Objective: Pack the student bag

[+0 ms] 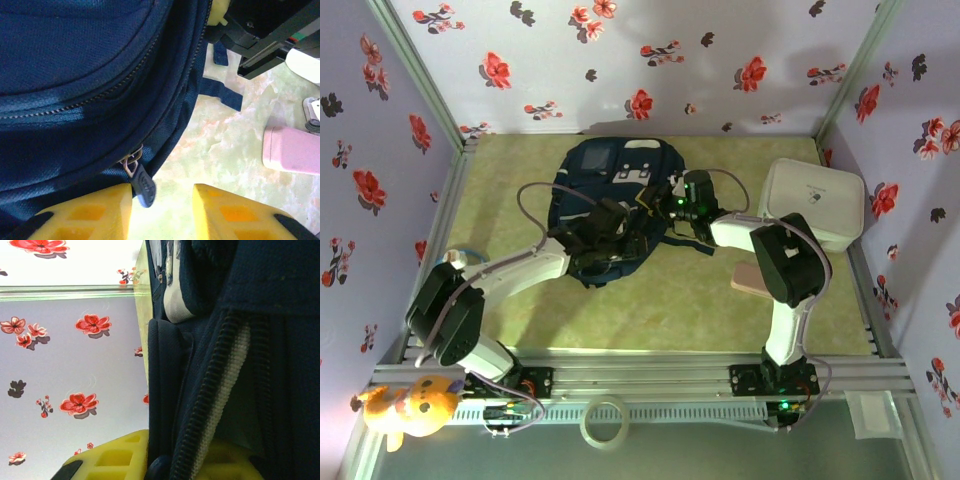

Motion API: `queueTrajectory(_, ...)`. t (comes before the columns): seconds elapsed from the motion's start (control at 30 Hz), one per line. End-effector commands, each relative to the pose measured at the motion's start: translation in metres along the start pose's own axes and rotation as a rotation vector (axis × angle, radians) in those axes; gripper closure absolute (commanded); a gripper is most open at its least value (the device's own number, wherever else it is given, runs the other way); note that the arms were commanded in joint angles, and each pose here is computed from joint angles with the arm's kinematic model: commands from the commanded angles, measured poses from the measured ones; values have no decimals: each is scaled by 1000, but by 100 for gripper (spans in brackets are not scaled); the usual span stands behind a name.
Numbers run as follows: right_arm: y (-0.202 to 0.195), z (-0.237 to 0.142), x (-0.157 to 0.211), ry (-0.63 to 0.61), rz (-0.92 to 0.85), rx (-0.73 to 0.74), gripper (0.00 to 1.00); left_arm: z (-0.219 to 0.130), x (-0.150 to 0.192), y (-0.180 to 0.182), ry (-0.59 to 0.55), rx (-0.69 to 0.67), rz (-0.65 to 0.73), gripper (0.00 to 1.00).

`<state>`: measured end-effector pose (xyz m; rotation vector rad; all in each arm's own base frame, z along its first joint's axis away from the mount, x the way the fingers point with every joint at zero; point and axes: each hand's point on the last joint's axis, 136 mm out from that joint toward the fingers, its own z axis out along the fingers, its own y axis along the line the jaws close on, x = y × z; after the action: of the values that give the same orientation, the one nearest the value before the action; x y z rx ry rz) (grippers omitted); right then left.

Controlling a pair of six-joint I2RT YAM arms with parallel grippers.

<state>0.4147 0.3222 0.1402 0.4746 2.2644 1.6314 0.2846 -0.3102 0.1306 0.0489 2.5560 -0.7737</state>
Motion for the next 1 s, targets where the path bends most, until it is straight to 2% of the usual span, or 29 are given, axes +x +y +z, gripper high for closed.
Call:
queueTrajectory(0.0,35,4,-1,-4,-61,-95,81,8,-5,-1,-28,1,-36,66)
queueTrajectory(0.4,35,4,0,-5,-59,-98,82,17,-7,18,-46,-68,-86,72)
queueTrajectory(0.73,36,3,1,-4,-55,-108,82,25,-12,20,-69,-69,-103,79)
queueTrajectory(0.83,35,2,1,-5,-54,-106,82,24,-13,23,-79,-75,-111,84)
queueTrajectory(0.97,33,2,0,-10,-56,-101,83,22,-12,26,-81,-78,-110,97)
